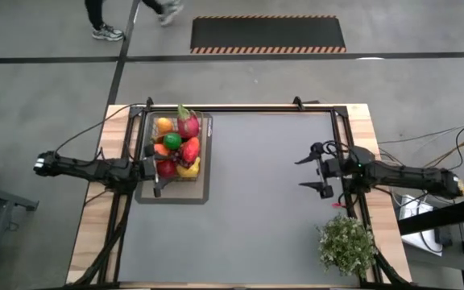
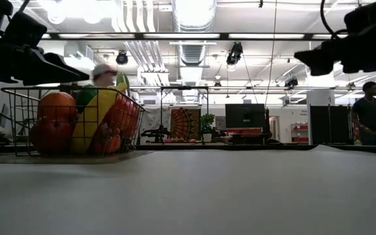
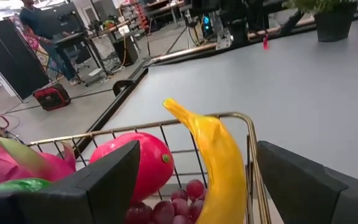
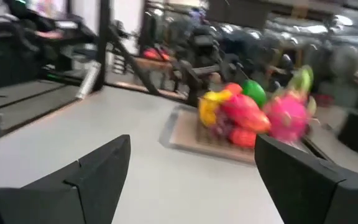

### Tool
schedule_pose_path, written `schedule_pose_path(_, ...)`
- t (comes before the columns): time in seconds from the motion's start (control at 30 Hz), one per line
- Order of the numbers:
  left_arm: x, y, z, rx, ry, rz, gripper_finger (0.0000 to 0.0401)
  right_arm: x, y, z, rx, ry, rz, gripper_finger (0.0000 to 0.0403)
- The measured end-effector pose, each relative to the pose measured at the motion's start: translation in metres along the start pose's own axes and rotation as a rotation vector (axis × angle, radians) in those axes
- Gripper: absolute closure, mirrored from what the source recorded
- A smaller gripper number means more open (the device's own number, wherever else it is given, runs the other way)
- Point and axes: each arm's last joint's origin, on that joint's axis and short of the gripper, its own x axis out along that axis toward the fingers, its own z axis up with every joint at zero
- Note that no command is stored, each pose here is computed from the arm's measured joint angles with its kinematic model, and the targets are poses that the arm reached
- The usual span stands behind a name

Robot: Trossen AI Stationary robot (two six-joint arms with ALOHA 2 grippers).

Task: Build produce basket
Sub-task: Return to Home Position

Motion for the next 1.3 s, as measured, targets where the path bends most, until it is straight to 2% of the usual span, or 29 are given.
schedule_pose_path(0.23,0.002,-0.001,-0.001,-0.001,-0.002,0.001,0.0099,-0.012,0.01,-0.008,0.03,0.079,-0.069,0.0078)
schedule_pose_path(0.43,0.004,-0.002,-0.002,0.0,0.001,0.001,0.0099,-0.012,0.009,-0.013,0.026,0.153,-0.242,0.0078)
schedule_pose_path(0.6,0.005,-0.003,-0.002,0.006,0.012,-0.002,0.0099,-0.012,0.009,-0.013,0.015,0.165,-0.249,0.0078)
schedule_pose_path(0.83,0.005,-0.003,-0.002,0.006,0.013,0.001,0.0099,-0.007,0.009,-0.022,0.049,0.261,-0.235,0.0078)
schedule_pose_path(1.1,0.005,-0.003,-0.002,0.006,0.013,0.001,0.0099,-0.005,0.009,-0.024,0.213,0.26,-0.246,0.0078)
schedule_pose_path(1.3,0.005,-0.003,-0.003,0.009,0.019,-0.001,0.0099,-0.006,0.009,-0.025,0.217,0.267,-0.252,0.0078)
